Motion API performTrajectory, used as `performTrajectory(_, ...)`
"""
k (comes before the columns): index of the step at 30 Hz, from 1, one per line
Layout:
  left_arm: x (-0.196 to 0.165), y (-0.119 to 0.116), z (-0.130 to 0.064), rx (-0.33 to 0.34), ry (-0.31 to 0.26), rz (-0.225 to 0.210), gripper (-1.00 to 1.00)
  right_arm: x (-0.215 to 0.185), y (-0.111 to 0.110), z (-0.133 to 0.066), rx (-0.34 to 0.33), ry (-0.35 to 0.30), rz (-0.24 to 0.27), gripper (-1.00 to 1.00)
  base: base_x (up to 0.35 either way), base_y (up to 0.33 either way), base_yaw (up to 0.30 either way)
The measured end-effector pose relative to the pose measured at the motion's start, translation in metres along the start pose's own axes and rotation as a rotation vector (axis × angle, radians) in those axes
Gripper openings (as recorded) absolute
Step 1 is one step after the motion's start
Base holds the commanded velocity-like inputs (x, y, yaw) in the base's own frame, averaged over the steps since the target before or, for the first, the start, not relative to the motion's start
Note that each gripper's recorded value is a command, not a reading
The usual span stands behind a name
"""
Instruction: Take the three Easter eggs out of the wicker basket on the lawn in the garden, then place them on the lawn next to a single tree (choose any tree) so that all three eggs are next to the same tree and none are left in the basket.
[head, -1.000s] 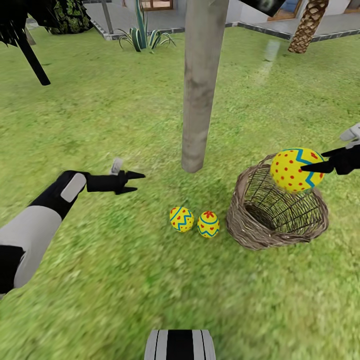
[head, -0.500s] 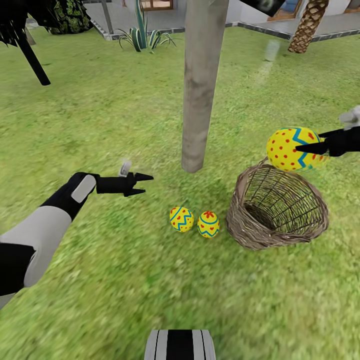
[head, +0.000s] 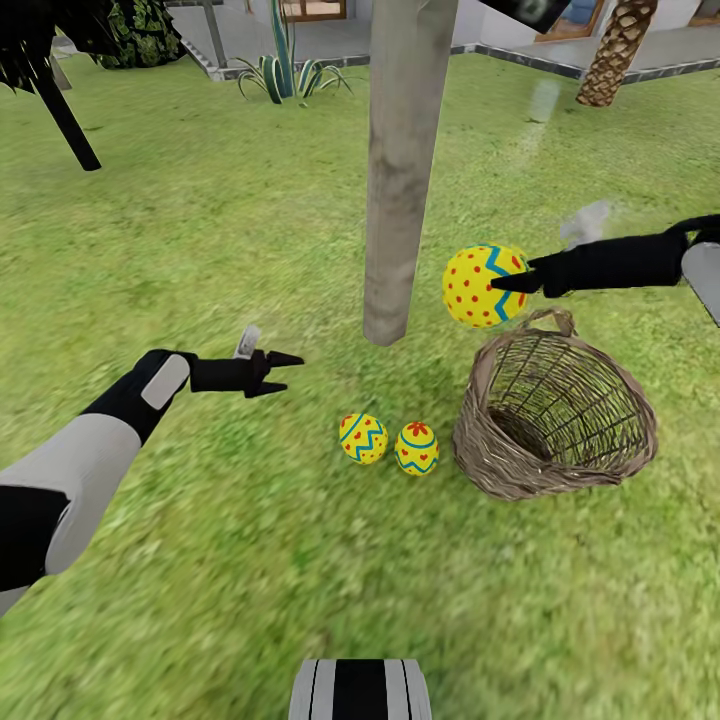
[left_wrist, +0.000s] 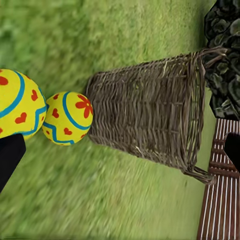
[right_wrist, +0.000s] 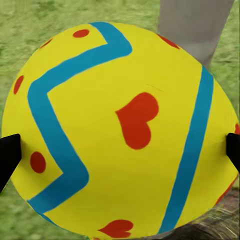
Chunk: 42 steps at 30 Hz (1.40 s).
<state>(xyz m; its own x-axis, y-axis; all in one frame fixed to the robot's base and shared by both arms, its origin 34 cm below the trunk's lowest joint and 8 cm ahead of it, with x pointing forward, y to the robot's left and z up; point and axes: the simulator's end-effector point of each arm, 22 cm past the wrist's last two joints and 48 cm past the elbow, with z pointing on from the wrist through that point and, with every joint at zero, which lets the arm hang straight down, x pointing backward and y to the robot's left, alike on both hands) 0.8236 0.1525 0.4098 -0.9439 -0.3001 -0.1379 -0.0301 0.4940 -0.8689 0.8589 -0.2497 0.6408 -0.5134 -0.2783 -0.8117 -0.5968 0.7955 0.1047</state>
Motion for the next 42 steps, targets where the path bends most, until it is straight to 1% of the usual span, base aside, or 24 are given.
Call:
performTrajectory(2,-0.001,0.005,-0.002,-0.009,-0.004,-0.007,1.00,0.005,0.017,0.023,-0.021,0.028,-0.019,-1.00,0.000,0.000,0.000)
performTrajectory(4,-0.001,0.012,-0.007,-0.026,-0.005,-0.005,1.00,0.010,0.030,0.040,-0.037,0.049,-0.031,-1.00,0.000,0.000,0.000)
performTrajectory(7,-0.004,0.021,-0.014,-0.048,-0.011,-0.007,1.00,0.016,0.033,0.055,-0.029,0.072,-0.032,-1.00,0.000,0.000,0.000)
performTrajectory(8,-0.002,0.027,-0.016,-0.058,-0.009,-0.018,1.00,0.018,0.039,0.063,-0.036,0.082,-0.036,-1.00,0.000,0.000,0.000)
performTrajectory(10,-0.003,0.034,-0.018,-0.066,-0.019,-0.025,1.00,0.025,0.060,0.083,-0.056,0.111,-0.067,-1.00,0.000,0.000,0.000)
performTrajectory(11,-0.005,0.036,-0.019,-0.069,-0.033,-0.017,1.00,0.028,0.071,0.094,-0.063,0.126,-0.086,-1.00,0.000,0.000,0.000)
performTrajectory(12,-0.009,0.038,-0.021,-0.073,-0.045,-0.010,1.00,0.031,0.088,0.111,-0.075,0.139,-0.111,-1.00,0.000,0.000,0.000)
performTrajectory(13,-0.010,0.039,-0.023,-0.076,-0.050,-0.008,1.00,0.030,0.099,0.119,-0.083,0.139,-0.128,-1.00,0.000,0.000,0.000)
performTrajectory(14,-0.013,0.043,-0.029,-0.083,-0.061,-0.007,1.00,0.025,0.120,0.131,-0.108,0.126,-0.145,-1.00,0.000,0.000,0.000)
performTrajectory(16,-0.019,0.054,-0.042,-0.103,-0.077,-0.013,1.00,0.016,0.141,0.144,-0.129,0.099,-0.162,-1.00,0.000,0.000,0.000)
performTrajectory(18,-0.022,0.077,-0.063,-0.145,-0.096,-0.043,1.00,0.015,0.152,0.153,-0.128,0.074,-0.167,-1.00,0.000,0.000,0.000)
performTrajectory(19,-0.021,0.084,-0.069,-0.157,-0.099,-0.056,1.00,0.016,0.157,0.156,-0.133,0.062,-0.167,-1.00,0.000,0.000,0.000)
performTrajectory(20,-0.019,0.095,-0.075,-0.175,-0.104,-0.073,1.00,0.024,0.163,0.161,-0.145,0.048,-0.165,-1.00,0.000,0.000,0.000)
performTrajectory(22,-0.022,0.111,-0.088,-0.200,-0.132,-0.082,1.00,0.045,0.173,0.169,-0.168,0.039,-0.152,-1.00,0.000,0.000,0.000)
performTrajectory(27,-0.029,0.123,-0.107,-0.226,-0.165,-0.085,1.00,0.073,0.180,0.178,-0.181,0.043,-0.129,-1.00,0.000,0.000,0.000)
performTrajectory(30,-0.033,0.128,-0.118,-0.237,-0.179,-0.087,1.00,0.096,0.180,0.186,-0.164,0.040,-0.100,-1.00,0.000,0.031,0.000)
performTrajectory(31,-0.033,0.129,-0.120,-0.238,-0.181,-0.088,1.00,0.104,0.189,0.190,-0.172,0.042,-0.074,-1.00,0.000,0.165,0.000)
performTrajectory(33,-0.034,0.129,-0.121,-0.239,-0.182,-0.088,1.00,0.110,0.202,0.195,-0.175,0.034,-0.042,-1.00,0.000,0.250,0.000)
performTrajectory(34,-0.034,0.129,-0.121,-0.240,-0.182,-0.088,1.00,0.110,0.205,0.196,-0.175,0.026,-0.035,-1.00,0.000,0.288,0.000)
performTrajectory(35,-0.033,0.131,-0.122,-0.244,-0.181,-0.092,1.00,0.111,0.214,0.197,-0.188,0.019,-0.020,-1.00,0.000,0.295,0.000)
performTrajectory(37,-0.024,0.143,-0.124,-0.261,-0.173,-0.125,1.00,0.116,0.246,0.203,-0.242,-0.007,0.033,-1.00,0.000,0.291,0.000)
performTrajectory(38,-0.022,0.146,-0.124,-0.264,-0.171,-0.135,1.00,0.117,0.255,0.204,-0.253,-0.026,0.046,-1.00,0.000,0.249,0.000)
performTrajectory(40,-0.020,0.148,-0.124,-0.265,-0.170,-0.142,1.00,0.116,0.261,0.206,-0.256,-0.047,0.059,-1.00,0.000,0.202,0.000)
performTrajectory(42,-0.020,0.149,-0.124,-0.266,-0.170,-0.144,1.00,0.120,0.270,0.204,-0.278,-0.056,0.094,-1.00,0.000,0.109,0.000)
